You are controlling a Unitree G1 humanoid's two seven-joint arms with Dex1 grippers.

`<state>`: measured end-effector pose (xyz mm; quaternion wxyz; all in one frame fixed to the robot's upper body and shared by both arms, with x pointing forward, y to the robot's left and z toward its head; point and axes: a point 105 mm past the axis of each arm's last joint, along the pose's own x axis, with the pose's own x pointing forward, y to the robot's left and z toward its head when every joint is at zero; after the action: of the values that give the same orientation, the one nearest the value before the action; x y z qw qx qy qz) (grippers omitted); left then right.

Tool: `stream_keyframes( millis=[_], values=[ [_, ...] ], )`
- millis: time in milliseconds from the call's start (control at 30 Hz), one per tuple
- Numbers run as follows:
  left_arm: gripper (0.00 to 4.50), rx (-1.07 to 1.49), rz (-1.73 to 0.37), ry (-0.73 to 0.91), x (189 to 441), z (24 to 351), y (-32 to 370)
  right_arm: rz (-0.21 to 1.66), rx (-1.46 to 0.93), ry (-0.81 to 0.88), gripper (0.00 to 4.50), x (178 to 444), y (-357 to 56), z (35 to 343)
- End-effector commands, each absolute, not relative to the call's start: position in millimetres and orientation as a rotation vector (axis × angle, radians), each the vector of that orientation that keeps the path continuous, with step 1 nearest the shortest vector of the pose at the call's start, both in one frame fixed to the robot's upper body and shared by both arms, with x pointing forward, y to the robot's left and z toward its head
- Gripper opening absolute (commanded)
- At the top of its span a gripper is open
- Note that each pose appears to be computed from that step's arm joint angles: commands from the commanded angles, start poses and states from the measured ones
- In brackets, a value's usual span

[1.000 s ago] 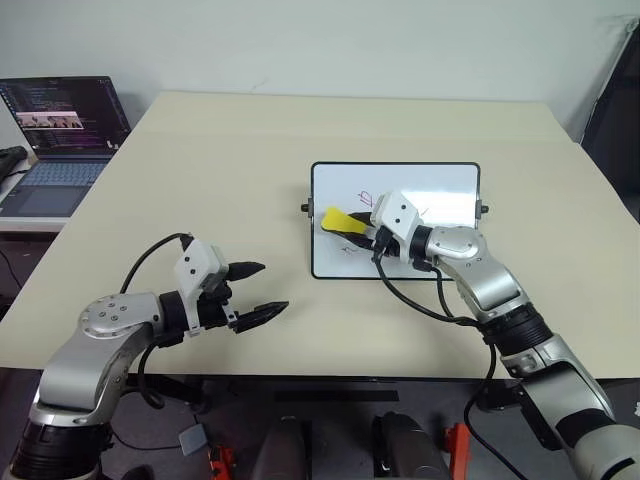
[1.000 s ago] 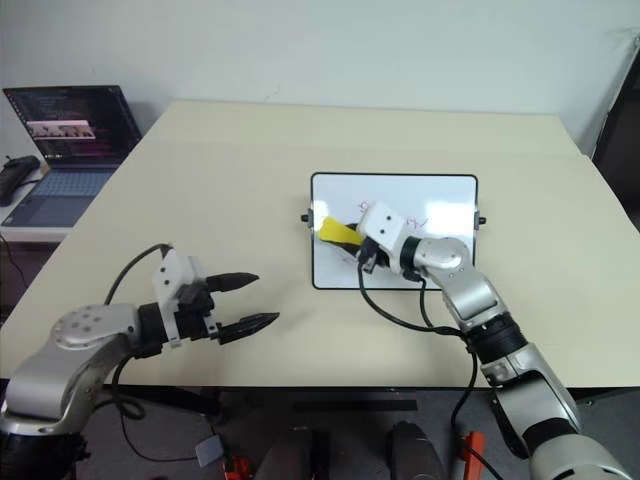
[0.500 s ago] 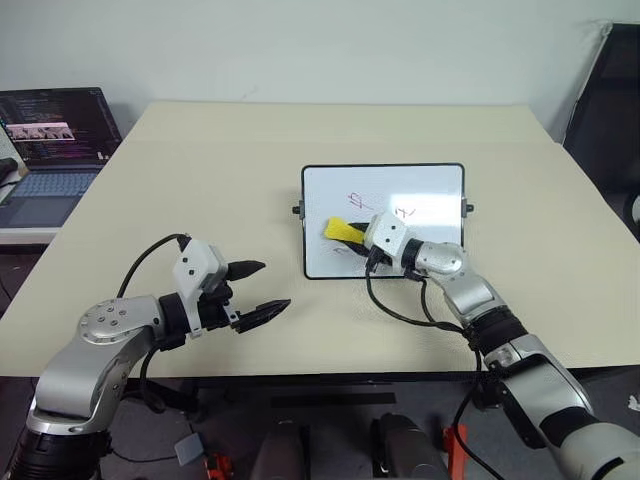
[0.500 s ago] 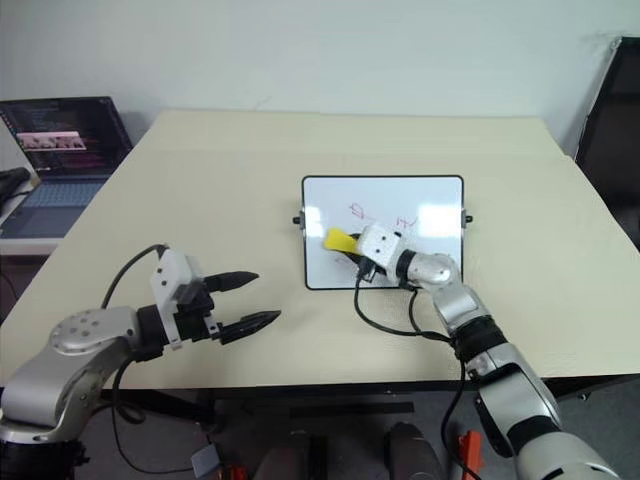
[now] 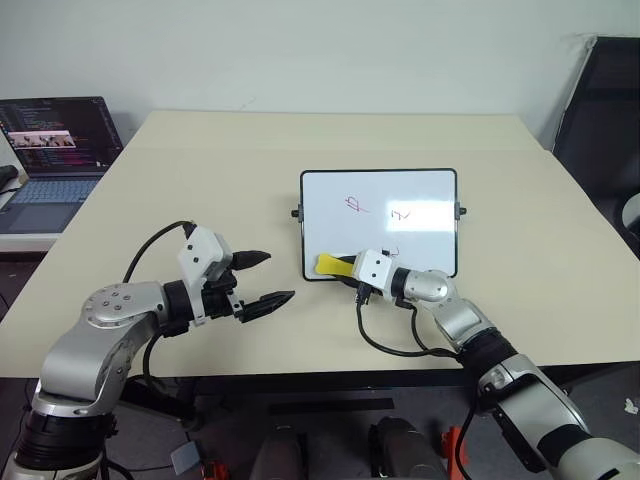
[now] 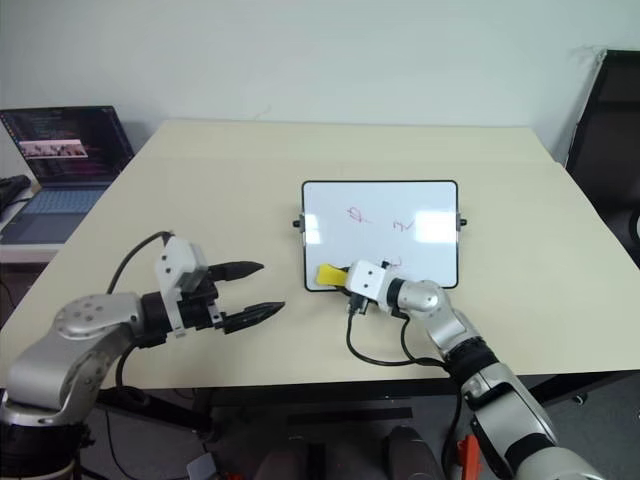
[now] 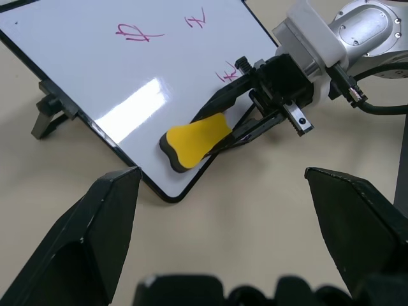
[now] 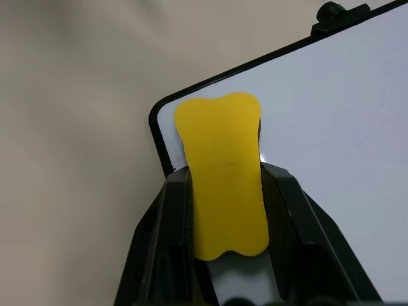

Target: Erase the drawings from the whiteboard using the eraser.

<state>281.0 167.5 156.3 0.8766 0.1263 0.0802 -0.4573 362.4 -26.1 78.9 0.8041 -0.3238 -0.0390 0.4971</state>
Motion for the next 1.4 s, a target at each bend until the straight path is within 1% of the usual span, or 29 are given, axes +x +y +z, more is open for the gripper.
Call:
stream_keyframes(
  millis=[33, 67, 100, 167, 267, 300, 400, 467, 533, 600, 667, 833, 1000, 1200, 1400],
  values=[
    [4.5, 0.279, -0.971, 0.138, 283, 164, 164, 1.068, -0.637, 0.036, 1.12, 361, -49, 68],
    [4.5, 0.279, -0.972, 0.136, 283, 165, 164, 1.073, -0.584, 0.018, 1.12, 360, -48, 80],
    [4.5, 0.278, -0.972, 0.131, 284, 166, 164, 1.073, -0.522, -0.014, 1.12, 359, -50, 99],
    [4.5, 0.278, -0.973, 0.124, 286, 169, 164, 1.082, -0.43, -0.093, 1.12, 354, -59, 147],
    [4.5, 0.276, -0.975, 0.117, 288, 171, 164, 1.096, -0.385, -0.147, 1.12, 341, -74, 194],
    [4.5, 0.276, -0.979, 0.115, 289, 172, 164, 1.094, -0.367, -0.168, 1.12, 337, -84, 215],
    [4.5, 0.281, -0.988, 0.111, 292, 174, 163, 1.073, -0.362, -0.19, 1.12, 326, -113, 252],
    [4.5, 0.294, -0.993, 0.102, 296, 178, 164, 1.017, -0.407, -0.168, 1.12, 323, -142, 264],
    [4.5, 0.304, -0.997, 0.095, 301, 181, 164, 0.956, -0.428, -0.109, 1.12, 324, -166, 263],
    [4.5, 0.321, -1.007, 0.089, 304, 184, 163, 0.878, -0.501, -0.002, 1.12, 326, -195, 248],
    [4.5, 0.333, -1.01, 0.082, 308, 187, 164, 0.818, -0.541, 0.064, 1.12, 327, -217, 238],
    [4.5, 0.374, -0.996, 0.067, 314, 199, 172, 0.738, -0.55, 0.101, 1.12, 323, -250, 233],
    [4.5, 0.387, -1.007, 0.073, 315, 199, 172, 0.738, -0.56, 0.107, 1.12, 320, -255, 232],
    [4.5, 0.383, -1.008, 0.066, 315, 200, 169, 0.749, -0.543, 0.118, 1.12, 322, -252, 223],
    [4.5, 0.381, -0.992, 0.056, 316, 202, 171, 0.752, -0.539, 0.104, 1.12, 325, -250, 225]
  ],
)
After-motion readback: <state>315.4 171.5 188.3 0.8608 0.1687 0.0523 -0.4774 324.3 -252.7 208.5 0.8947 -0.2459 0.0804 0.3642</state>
